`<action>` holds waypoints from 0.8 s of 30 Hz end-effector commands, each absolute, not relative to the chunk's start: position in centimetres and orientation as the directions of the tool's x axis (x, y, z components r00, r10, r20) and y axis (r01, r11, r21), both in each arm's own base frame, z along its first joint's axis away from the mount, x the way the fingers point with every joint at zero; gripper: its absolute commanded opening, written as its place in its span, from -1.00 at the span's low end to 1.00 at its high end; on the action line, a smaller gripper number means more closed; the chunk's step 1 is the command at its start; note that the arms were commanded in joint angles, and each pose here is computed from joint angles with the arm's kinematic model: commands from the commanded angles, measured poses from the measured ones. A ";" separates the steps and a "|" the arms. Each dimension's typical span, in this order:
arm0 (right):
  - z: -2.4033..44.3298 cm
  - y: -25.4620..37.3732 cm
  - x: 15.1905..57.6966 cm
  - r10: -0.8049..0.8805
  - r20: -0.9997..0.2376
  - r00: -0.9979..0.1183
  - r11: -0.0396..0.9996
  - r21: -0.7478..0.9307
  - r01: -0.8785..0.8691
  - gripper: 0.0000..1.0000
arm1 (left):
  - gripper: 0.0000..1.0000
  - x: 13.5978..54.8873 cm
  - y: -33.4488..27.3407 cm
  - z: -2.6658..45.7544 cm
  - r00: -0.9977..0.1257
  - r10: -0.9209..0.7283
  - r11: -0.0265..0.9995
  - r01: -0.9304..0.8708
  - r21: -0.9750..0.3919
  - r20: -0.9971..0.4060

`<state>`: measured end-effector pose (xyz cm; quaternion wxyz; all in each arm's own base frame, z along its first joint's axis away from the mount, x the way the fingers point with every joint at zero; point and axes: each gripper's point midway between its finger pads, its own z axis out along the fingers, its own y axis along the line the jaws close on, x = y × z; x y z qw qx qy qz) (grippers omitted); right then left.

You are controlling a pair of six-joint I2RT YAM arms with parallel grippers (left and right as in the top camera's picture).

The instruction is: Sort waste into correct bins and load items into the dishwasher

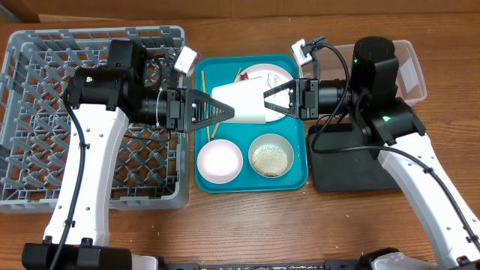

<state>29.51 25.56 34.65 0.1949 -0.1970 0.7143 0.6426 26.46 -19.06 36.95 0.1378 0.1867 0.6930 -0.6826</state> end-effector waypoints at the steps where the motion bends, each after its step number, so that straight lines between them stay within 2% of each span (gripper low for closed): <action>1: 35.3 25.5 29.8 -0.017 -0.553 -0.833 0.107 0.827 -0.552 -0.92 | 0.59 26.6 -18.8 37.7 -0.876 0.050 -0.038 0.479 -0.877 -0.480; 5: 35.1 25.4 29.7 -0.019 -0.543 -0.840 0.110 0.834 -0.541 -0.92 | 0.75 26.6 -18.8 37.7 -0.876 0.049 -0.038 0.478 -0.878 -0.479; 9: 35.1 25.4 29.7 -0.019 -0.540 -0.841 0.111 0.835 -0.538 -0.92 | 0.79 26.6 -18.8 37.7 -0.874 0.049 -0.038 0.482 -0.875 -0.483; 11: 35.1 25.4 29.7 -0.019 -0.540 -0.841 0.111 0.835 -0.538 -0.92 | 0.75 26.6 -18.8 37.7 -0.873 0.049 -0.038 0.484 -0.874 -0.485; 14: 35.1 25.4 29.7 -0.020 -0.539 -0.842 0.111 0.836 -0.538 -0.92 | 0.56 26.7 -18.8 37.7 -0.871 0.049 -0.038 0.488 -0.872 -0.489; 17: 35.1 25.4 29.7 -0.020 -0.539 -0.842 0.111 0.836 -0.537 -0.92 | 0.45 26.7 -18.8 37.8 -0.867 0.049 -0.038 0.495 -0.868 -0.496; 23: 35.1 25.4 29.6 -0.024 -0.539 -0.842 0.107 0.836 -0.538 -0.92 | 0.37 26.8 -18.8 37.8 -0.864 0.048 -0.039 0.501 -0.865 -0.502; 24: 35.1 25.5 29.6 -0.025 -0.541 -0.840 0.105 0.835 -0.541 -0.85 | 0.37 26.8 -18.8 37.8 -0.864 0.048 -0.039 0.501 -0.865 -0.502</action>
